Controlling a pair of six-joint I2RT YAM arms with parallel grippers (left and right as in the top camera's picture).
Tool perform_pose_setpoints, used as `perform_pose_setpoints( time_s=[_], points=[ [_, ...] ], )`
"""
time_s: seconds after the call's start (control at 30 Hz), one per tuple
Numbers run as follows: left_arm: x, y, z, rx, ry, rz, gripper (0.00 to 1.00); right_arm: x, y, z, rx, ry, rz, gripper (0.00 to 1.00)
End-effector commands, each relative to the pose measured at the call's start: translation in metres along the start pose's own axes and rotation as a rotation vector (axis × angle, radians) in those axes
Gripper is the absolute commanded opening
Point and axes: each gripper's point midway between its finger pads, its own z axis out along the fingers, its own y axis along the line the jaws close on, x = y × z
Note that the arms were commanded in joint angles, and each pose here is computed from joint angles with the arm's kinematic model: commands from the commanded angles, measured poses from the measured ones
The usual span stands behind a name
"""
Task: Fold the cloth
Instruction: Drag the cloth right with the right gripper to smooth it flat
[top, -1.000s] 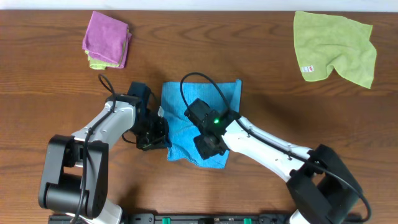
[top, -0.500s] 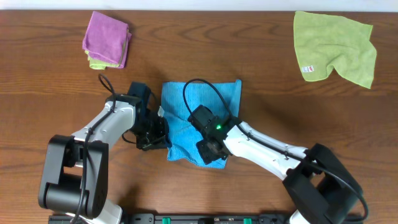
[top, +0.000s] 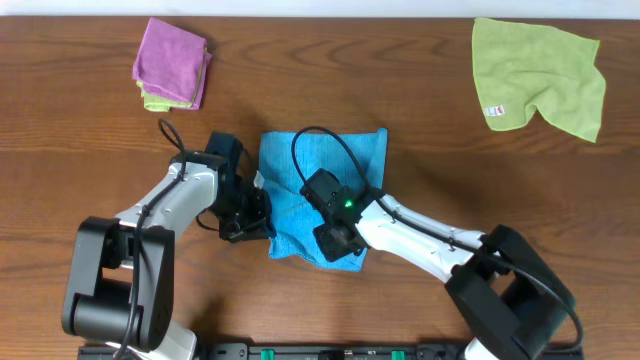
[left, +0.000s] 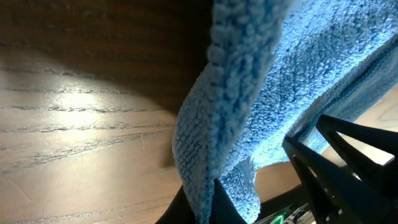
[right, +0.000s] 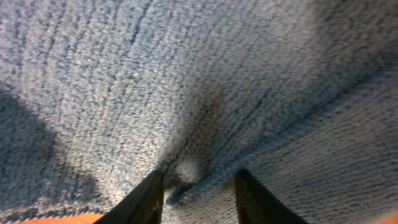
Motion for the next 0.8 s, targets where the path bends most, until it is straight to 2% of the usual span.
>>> perform_pose_setpoints(
  time_s=[0.0,0.37,0.63,0.77],
  points=[
    [-0.006,-0.005,-0.007,0.003,-0.026,0.018,0.06,0.015,0.001,0.013,0.001,0.066,-0.012,0.34],
    [-0.007,-0.005,-0.007,0.002,-0.033,0.022,0.06,0.025,-0.015,-0.007,0.087,0.075,0.044,0.08],
    [-0.008,-0.005,-0.007,0.002,-0.034,0.022,0.06,0.021,-0.041,-0.059,0.191,-0.058,0.175,0.08],
    [-0.008,-0.005,-0.007,0.002,-0.034,0.022,0.06,0.030,-0.060,-0.077,0.244,-0.072,0.256,0.08]
  ],
)
